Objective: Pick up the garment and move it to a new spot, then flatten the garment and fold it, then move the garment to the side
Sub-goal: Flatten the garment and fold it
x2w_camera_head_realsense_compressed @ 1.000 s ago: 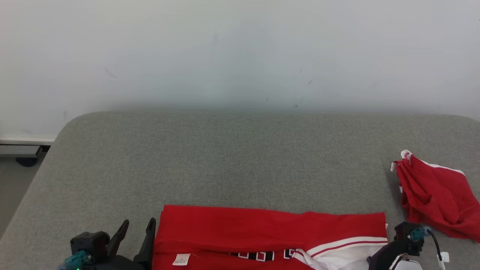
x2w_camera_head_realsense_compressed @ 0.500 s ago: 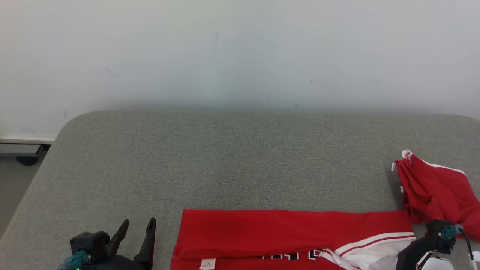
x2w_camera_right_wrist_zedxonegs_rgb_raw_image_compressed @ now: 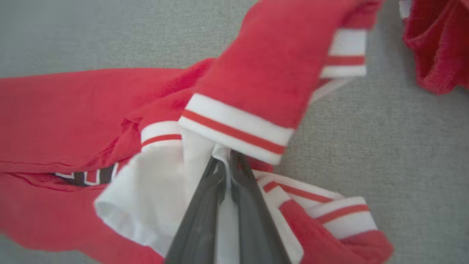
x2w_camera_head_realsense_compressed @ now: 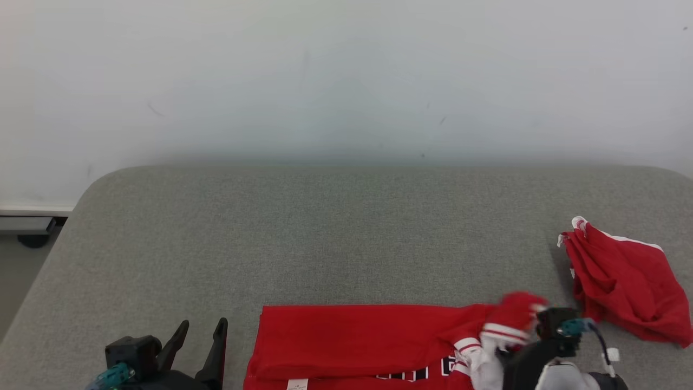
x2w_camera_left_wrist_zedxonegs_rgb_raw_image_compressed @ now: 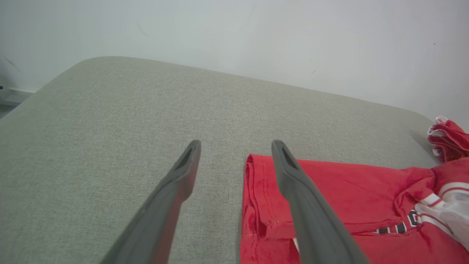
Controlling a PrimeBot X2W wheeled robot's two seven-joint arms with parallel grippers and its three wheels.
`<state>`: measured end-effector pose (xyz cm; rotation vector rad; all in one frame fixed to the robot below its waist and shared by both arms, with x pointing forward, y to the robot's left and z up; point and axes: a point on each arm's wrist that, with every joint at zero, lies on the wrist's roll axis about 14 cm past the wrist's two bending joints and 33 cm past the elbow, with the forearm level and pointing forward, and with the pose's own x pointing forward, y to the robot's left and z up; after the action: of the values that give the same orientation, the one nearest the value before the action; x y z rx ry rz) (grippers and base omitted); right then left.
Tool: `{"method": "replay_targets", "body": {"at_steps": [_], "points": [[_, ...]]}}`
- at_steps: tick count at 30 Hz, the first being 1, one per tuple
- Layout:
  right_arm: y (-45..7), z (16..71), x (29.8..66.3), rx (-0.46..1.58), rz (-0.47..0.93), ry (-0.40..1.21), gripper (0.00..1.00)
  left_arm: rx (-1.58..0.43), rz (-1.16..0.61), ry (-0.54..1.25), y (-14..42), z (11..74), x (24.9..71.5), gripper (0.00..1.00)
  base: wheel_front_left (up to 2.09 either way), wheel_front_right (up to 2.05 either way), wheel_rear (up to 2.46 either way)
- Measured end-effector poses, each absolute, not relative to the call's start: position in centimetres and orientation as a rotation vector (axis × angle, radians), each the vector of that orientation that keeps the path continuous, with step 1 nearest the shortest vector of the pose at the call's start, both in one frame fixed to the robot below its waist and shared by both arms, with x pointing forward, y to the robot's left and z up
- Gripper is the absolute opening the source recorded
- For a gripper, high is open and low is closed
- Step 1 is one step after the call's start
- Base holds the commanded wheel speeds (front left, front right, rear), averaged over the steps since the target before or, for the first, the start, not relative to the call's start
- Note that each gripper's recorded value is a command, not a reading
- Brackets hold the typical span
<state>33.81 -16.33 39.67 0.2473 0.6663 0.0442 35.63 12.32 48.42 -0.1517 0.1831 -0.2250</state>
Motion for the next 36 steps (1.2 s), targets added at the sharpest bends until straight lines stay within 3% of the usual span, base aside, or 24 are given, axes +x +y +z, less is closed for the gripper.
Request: {"method": "replay_targets", "body": {"at_steps": [16,26,36], "points": [[-5.0,45.9,34.7,0.207,0.362,0.562,0.00,-0.142,-0.264,0.193,10.9,48.4,35.1,1.00,0.00,0.00,0.00],[-0.9,46.0,35.1,0.111,0.482,0.634,0.00,-0.147,-0.255,0.190,11.4,48.6,34.8,1.00,0.00,0.00,0.00],[5.5,48.0,34.5,0.122,0.692,0.645,0.00,-0.149,-0.234,0.186,12.0,48.9,35.2,1.00,0.00,0.00,0.00]]}}
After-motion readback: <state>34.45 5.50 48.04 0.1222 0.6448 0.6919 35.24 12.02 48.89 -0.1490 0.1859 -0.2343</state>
